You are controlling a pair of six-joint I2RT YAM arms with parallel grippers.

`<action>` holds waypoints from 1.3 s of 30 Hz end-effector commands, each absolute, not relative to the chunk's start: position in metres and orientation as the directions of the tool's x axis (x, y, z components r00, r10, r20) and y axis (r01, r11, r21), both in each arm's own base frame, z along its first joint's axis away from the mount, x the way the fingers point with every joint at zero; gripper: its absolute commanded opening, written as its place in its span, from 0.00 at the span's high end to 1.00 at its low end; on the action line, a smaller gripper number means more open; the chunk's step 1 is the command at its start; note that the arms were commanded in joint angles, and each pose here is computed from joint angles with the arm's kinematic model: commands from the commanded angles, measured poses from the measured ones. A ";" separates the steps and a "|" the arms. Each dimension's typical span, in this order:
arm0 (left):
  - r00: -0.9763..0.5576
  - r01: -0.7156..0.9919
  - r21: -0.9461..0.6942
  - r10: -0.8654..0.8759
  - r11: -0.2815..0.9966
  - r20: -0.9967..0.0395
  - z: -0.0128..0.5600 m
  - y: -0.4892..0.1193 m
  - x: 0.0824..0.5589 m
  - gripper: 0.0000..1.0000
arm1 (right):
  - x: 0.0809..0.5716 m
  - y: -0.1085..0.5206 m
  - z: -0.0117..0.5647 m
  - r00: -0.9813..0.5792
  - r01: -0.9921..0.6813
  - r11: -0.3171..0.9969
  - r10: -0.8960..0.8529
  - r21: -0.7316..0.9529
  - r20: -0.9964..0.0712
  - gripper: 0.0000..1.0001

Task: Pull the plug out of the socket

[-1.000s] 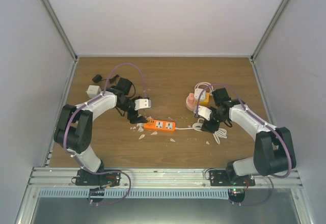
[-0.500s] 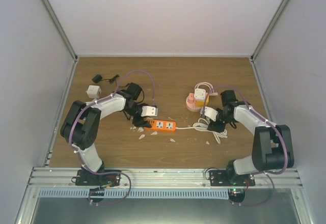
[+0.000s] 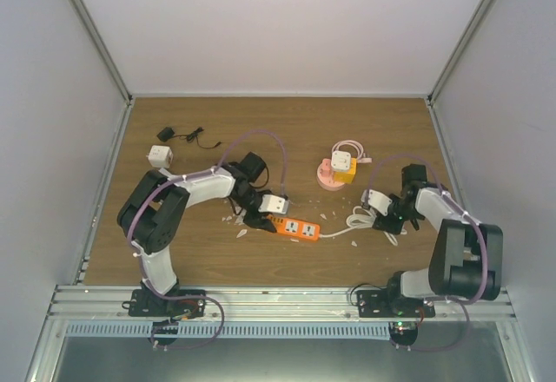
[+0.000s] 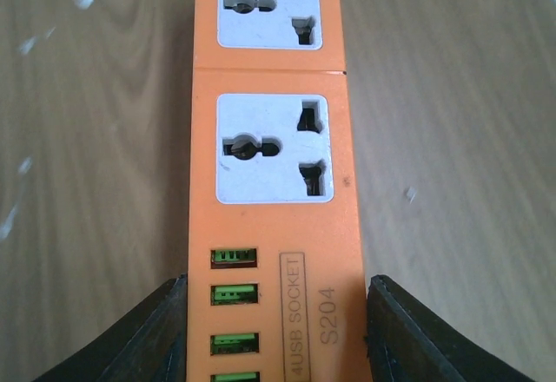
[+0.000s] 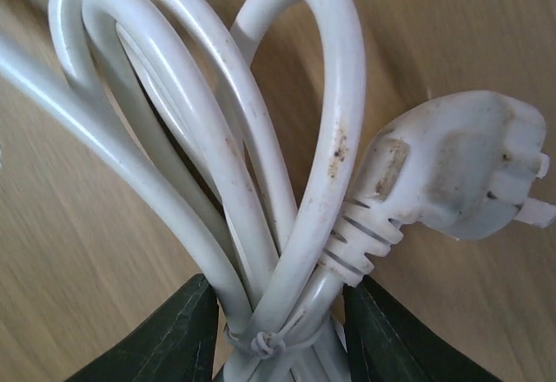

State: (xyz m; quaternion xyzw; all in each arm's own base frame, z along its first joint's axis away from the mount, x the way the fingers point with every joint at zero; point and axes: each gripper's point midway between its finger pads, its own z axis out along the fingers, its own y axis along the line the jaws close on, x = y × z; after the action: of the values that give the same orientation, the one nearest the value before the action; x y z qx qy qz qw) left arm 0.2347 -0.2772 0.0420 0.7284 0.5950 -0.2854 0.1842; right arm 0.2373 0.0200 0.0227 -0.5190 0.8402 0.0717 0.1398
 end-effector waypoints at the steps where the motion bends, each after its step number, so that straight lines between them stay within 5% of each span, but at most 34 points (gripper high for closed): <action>1: 0.132 0.945 -0.150 0.756 -0.292 -0.641 0.030 -0.310 0.200 0.48 | 0.208 -0.013 0.014 -0.405 -0.908 0.417 -0.897 -0.037 -0.177 0.60; 20: 0.168 0.909 -0.217 0.789 -0.356 -0.591 0.009 -0.391 0.143 0.44 | 0.155 -0.088 0.029 -0.483 -0.875 0.483 -0.873 0.024 -0.071 0.57; 33: -0.011 0.956 -0.213 0.697 -0.204 -0.717 0.080 -0.379 0.210 0.02 | 0.250 -0.046 0.128 -0.439 -0.829 0.553 -0.733 -0.081 -0.519 0.19; 39: -0.097 0.978 -0.190 0.619 -0.087 -0.779 0.120 -0.362 0.252 0.01 | 0.300 -0.012 0.160 -0.331 -0.827 0.540 -0.690 -0.154 -0.644 0.14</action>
State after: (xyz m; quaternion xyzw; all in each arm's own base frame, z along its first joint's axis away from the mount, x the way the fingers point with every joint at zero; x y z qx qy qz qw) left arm 0.2298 -0.3617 0.0727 0.6597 0.6384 -0.3560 0.1746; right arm 0.2688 -0.0435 0.1371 -0.4836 0.8318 0.0614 0.2654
